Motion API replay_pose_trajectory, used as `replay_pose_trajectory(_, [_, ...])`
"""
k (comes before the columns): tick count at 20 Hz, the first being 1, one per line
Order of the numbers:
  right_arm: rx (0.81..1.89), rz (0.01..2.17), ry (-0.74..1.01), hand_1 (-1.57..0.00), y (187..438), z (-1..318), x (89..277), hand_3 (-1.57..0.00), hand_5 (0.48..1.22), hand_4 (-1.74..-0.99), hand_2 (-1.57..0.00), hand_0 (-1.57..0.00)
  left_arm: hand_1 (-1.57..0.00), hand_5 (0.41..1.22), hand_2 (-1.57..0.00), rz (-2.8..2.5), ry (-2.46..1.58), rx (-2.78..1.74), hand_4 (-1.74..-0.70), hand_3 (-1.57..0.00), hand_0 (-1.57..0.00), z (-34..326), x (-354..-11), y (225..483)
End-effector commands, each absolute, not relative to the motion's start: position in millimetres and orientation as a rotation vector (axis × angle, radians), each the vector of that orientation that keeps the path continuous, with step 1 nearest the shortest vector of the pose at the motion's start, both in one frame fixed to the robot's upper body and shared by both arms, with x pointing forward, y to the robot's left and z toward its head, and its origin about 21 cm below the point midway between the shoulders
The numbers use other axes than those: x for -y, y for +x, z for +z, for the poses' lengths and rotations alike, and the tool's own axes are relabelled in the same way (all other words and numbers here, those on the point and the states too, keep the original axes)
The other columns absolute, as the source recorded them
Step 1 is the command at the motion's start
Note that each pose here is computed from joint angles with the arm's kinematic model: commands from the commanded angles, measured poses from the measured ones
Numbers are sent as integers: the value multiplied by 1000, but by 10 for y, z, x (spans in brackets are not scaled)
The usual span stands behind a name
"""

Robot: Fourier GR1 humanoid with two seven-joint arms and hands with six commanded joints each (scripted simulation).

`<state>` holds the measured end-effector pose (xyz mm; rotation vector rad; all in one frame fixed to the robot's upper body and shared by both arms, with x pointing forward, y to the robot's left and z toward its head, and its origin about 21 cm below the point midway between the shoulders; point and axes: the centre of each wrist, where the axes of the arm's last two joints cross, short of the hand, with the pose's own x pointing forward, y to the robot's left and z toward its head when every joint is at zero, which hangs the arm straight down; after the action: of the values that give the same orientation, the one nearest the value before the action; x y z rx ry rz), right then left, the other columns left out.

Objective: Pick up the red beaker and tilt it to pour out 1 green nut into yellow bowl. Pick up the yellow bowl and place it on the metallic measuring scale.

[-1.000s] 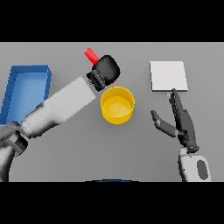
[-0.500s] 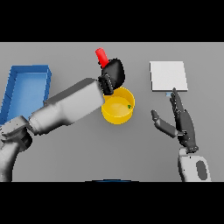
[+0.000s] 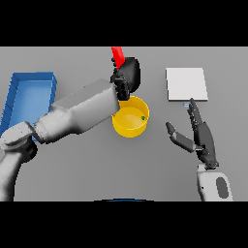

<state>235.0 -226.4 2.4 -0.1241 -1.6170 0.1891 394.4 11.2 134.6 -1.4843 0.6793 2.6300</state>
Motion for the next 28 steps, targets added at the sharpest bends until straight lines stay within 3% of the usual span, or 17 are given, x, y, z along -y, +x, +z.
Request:
replay_pose_trajectory(1, [1623,186,-117,1,2360,42,2268,1,585,-1233,1,1,-1571,1221,-1571,2624,-1492,-687,-1740,-1570,-1571,1419,-93,3961])
replay_pose_trajectory(3, [1637,185,-120,1,2352,72,2275,1,590,-1222,1,1,-1571,1159,-1571,2599,-1547,-732,-1738,-1571,-1571,1622,-139,4031])
replay_pose_trajectory(4, [1644,186,-110,1,2348,67,2269,1,595,-1219,1,1,-1571,1171,-1571,2566,-1586,-753,-1738,-1571,-1571,1716,-135,4038])
replay_pose_trajectory(6, [1659,187,-108,1,2379,104,2311,1,609,-1222,1,1,-1269,1189,-1251,2499,-1652,-837,-1644,-1571,-1571,1966,-170,4117])
replay_pose_trajectory(8, [1658,184,-80,1,2371,78,2286,1,620,-1231,1,1,-1378,1201,-1366,2422,-1774,-905,-1679,-1212,-1571,2344,-221,4235])
replay_pose_trajectory(11, [1656,188,-65,1,2373,89,2227,1,635,-1256,1,1,-1472,1211,-1466,2369,-1979,-1019,-1572,-1387,-1571,3024,-421,4375])
replay_pose_trajectory(13, [1639,199,-70,1,2388,62,2224,1,642,-1274,1,1,-1508,1214,-1504,2385,-2081,-1141,-1537,-1453,-1571,3237,-560,4468])
replay_pose_trajectory(15, [1646,215,-74,1,2396,80,2268,1,645,-1292,1,1,-1530,1217,-1528,2452,-2296,-1452,-1611,-1445,-1571,3523,-1079,4620])
replay_pose_trajectory(18, [1682,238,-68,1,2420,105,2234,1,652,-1313,1,1,-1550,1219,-1549,2465,-2472,-1943,-1674,-1440,-1571,3571,-1802,4759])
replay_pose_trajectory(22, [1687,266,-78,1,2427,86,2249,1,652,-1301,1,1,-1563,1220,-1562,2240,-2611,-2438,-1714,-1403,-1571,3388,-2441,4788])
replay_pose_trajectory(28, [1663,237,-55,1,2430,84,2211,1,656,-1275,1,1,-1569,1221,-1569,1922,-3010,-2758,-1734,-1465,-1571,2759,-3087,4735])
